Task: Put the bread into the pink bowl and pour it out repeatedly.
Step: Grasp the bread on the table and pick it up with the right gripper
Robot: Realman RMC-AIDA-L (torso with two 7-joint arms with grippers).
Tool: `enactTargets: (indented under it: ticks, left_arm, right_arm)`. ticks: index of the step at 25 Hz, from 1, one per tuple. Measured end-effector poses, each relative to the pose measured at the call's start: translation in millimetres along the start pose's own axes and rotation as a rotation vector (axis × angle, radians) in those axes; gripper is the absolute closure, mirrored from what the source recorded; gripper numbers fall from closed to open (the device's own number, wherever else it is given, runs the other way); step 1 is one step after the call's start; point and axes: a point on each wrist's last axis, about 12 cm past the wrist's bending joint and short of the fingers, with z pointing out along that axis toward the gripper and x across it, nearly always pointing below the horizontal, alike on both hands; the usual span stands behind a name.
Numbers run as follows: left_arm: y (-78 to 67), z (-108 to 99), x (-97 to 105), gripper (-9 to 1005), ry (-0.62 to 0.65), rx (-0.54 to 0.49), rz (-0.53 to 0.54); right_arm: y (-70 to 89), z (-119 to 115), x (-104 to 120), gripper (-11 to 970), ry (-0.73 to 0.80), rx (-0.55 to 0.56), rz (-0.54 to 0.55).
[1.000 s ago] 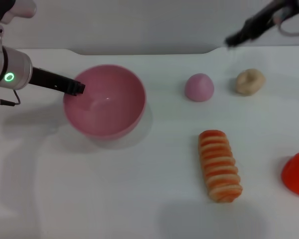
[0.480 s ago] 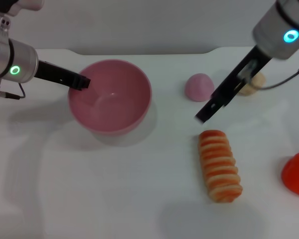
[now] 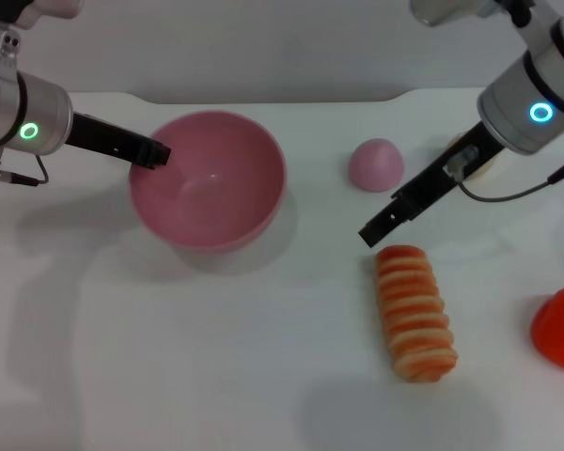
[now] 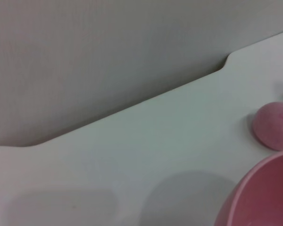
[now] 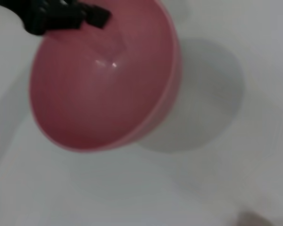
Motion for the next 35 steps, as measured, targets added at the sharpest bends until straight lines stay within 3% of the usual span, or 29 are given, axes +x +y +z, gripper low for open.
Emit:
enactTargets:
  ticks: [10,20,35]
  left_arm:
    - [1.0,0,1,956,-0.003,-0.003,-0.005]
    - [-1.6,2,2,956,0.006,0.005,-0.002]
    - [-1.8,4,3,955,0.013,0.011,-0.008]
  right_arm:
    - [-7.4,-3,8,261,0.092,0.109,0.078]
    - [-6.5,22,19,260,0.127,0.013,0.106]
    - [-14.4,42,35,261,0.157,-0.002,0.124]
